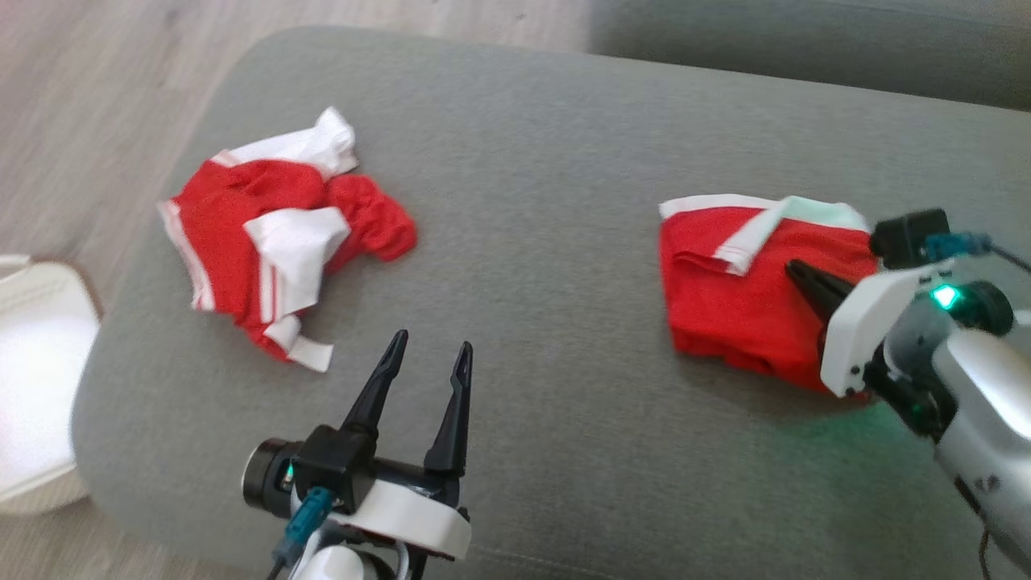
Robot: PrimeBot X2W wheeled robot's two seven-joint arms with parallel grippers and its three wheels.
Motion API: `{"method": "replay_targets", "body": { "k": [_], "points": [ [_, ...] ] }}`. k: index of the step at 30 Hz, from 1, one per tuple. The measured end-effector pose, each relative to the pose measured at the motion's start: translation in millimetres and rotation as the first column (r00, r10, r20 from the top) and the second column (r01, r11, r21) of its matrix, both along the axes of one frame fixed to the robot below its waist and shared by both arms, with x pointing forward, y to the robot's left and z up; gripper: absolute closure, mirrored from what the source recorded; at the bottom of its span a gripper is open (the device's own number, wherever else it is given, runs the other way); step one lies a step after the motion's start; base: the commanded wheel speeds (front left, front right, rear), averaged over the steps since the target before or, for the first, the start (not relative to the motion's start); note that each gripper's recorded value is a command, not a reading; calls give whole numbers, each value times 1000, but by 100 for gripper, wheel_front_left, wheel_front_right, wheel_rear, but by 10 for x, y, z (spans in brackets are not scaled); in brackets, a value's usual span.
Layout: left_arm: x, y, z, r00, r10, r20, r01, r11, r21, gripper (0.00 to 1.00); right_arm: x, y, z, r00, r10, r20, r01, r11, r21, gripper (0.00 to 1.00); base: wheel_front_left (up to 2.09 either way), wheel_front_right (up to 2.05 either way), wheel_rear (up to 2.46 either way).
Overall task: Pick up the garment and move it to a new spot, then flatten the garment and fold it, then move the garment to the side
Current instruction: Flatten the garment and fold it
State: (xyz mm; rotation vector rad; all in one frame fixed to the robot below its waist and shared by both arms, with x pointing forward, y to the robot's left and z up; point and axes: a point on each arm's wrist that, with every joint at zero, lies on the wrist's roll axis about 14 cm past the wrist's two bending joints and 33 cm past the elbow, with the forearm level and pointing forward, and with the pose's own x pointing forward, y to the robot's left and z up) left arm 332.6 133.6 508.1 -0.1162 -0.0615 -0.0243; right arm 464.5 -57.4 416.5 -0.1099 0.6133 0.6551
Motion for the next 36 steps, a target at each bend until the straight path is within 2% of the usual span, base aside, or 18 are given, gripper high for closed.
{"method": "replay_targets", "body": {
  "k": [7,11,14,19,20,22,23,24,29,31,36],
  "points": [
    [-53,126,-41,999,50,-20,-50,999,-9,0,113,173,-178,995,48,-83,-53,996,-65,100,0,0,0],
    [-59,201,-42,997,78,-24,-78,997,-5,0,170,281,-253,992,58,-110,-65,996,-60,100,0,0,0],
    [-64,213,-81,995,87,-40,-87,996,-6,0,358,387,-136,998,57,-39,-58,998,-17,100,0,0,0],
    [-18,200,-53,996,83,-30,-83,997,-2,0,621,584,277,985,38,167,-55,993,102,100,0,0,0],
    [-15,194,-35,997,80,-24,-80,997,-2,0,631,592,339,980,26,196,-51,991,123,74,0,0,0],
    [-23,182,-12,997,74,-15,-74,997,-4,0,615,594,447,970,2,243,-43,986,163,40,0,0,0],
    [-28,187,6,997,75,-8,-75,997,-5,0,585,598,494,966,-9,259,-41,982,184,8,0,0,0],
    [-30,203,27,997,79,0,-79,997,-4,0,544,598,534,962,-24,271,-35,977,210,0,0,0,0],
    [-101,274,-20,995,104,-8,-104,995,-8,0,299,470,656,947,-110,301,13,952,306,0,0,0,0],
    [-142,256,-62,995,98,-17,-98,995,0,0,191,353,679,941,-131,313,30,951,309,0,0,0,0],
    [-188,203,-64,998,68,-8,-68,998,9,0,-52,10,917,891,-236,389,88,928,361,0,0,0,0]
  ]
}}
